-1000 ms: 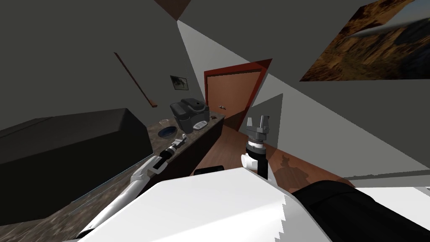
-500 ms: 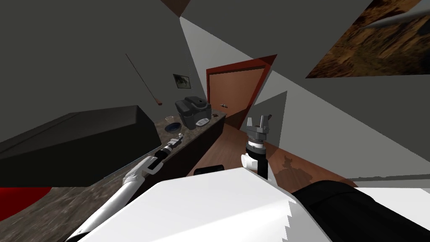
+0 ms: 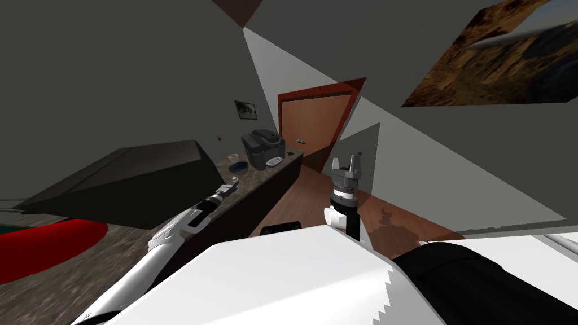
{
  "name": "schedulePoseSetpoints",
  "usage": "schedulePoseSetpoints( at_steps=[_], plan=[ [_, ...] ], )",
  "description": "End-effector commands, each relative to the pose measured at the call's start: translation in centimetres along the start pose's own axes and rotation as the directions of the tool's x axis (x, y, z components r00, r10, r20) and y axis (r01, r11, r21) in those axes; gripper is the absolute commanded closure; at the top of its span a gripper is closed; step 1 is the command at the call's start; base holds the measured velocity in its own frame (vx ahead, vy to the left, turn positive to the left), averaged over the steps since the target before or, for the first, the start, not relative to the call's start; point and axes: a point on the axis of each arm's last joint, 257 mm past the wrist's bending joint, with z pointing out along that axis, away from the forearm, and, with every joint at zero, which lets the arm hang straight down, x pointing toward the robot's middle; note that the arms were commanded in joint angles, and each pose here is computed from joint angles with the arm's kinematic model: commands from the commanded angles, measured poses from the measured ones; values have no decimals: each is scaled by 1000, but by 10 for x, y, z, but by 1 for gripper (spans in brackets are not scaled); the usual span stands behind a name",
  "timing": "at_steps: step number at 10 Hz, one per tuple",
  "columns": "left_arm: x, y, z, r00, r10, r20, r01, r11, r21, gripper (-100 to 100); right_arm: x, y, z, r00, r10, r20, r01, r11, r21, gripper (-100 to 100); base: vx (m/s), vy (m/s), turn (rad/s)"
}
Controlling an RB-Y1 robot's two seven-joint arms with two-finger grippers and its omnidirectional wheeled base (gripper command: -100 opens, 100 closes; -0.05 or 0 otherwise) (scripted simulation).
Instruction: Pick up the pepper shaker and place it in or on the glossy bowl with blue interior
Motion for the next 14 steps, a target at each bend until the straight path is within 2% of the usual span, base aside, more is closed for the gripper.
schedulePoseSetpoints(
  at_steps=[1, 7, 8, 14],
  plan=[
    [-13, 27, -1, 1000, -3, 4, 3, 999, -35, 100, 0, 0, 0, 1000, 0, 0, 0, 1000, 0, 0, -111, 111, -255],
    [-39, 78, -3, 1000, -24, -2, 24, 994, -102, 100, 0, 0, 0, 1000, 0, 0, 0, 1000, 0, 0, -7, 94, -222],
    [-49, 96, -4, 999, -33, -3, 32, 991, -126, 100, 0, 0, 0, 1000, 0, 0, 0, 1000, 0, 0, 36, 119, -343],
    [-79, 146, -11, 998, -56, 1, 55, 978, -199, 100, 0, 0, 0, 1000, 0, 0, 0, 1000, 0, 0, 28, 97, -219]
  ],
)
